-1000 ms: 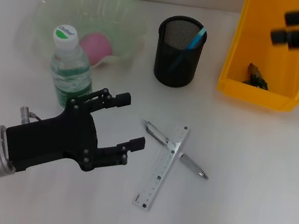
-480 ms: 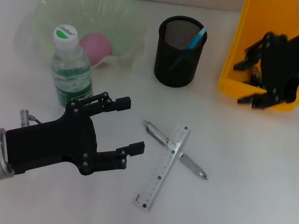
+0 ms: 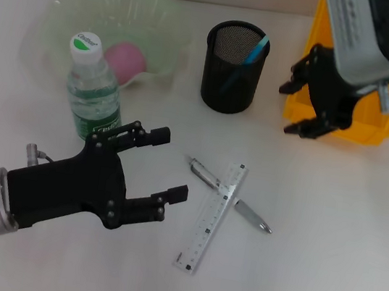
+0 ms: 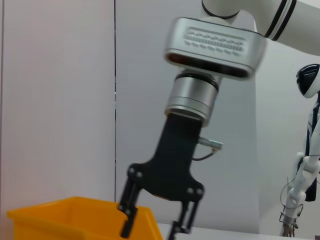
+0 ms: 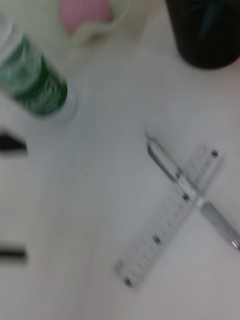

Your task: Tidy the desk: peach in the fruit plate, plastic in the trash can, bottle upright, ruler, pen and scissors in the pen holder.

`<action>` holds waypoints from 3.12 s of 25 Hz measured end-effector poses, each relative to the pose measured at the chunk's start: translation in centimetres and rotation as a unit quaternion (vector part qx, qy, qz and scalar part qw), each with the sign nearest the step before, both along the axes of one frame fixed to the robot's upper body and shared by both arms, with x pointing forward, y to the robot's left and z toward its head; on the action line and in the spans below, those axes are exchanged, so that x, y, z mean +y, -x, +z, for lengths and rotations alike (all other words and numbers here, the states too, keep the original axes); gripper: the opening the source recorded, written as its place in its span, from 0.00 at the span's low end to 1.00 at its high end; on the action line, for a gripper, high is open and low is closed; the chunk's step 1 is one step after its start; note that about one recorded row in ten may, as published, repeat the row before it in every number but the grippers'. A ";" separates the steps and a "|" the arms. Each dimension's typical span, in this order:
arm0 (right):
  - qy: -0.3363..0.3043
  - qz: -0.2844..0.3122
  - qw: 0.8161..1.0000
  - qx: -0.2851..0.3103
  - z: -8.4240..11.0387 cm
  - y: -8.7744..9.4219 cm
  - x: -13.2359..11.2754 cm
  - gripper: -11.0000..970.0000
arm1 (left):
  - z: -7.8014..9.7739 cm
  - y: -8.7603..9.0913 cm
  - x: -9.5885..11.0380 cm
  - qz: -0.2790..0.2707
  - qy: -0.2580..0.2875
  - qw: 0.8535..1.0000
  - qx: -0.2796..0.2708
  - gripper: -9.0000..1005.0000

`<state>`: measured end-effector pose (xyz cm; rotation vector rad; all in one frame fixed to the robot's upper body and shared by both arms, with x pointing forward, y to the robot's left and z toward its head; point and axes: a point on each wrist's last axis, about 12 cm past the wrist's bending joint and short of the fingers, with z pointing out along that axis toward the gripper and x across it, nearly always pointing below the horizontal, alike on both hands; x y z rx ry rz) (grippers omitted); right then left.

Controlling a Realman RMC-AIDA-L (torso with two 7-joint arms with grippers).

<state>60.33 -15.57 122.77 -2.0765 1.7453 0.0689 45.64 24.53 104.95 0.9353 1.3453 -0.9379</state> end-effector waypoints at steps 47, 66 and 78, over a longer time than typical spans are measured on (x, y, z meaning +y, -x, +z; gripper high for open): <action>0.003 -0.206 0.974 0.096 0.1 4.0 -3.0 0.73 | -0.8 0.9 2.3 0.064 -0.009 0.998 -0.015 0.80; 0.108 0.112 0.988 0.023 -0.2 3.3 1.0 0.72 | -1.4 2.0 2.1 0.047 -0.003 0.999 0.010 0.80; -0.158 -0.073 0.982 0.077 -0.2 8.4 -5.3 0.72 | 0.6 0.2 0.9 -0.028 0.024 0.997 0.067 0.80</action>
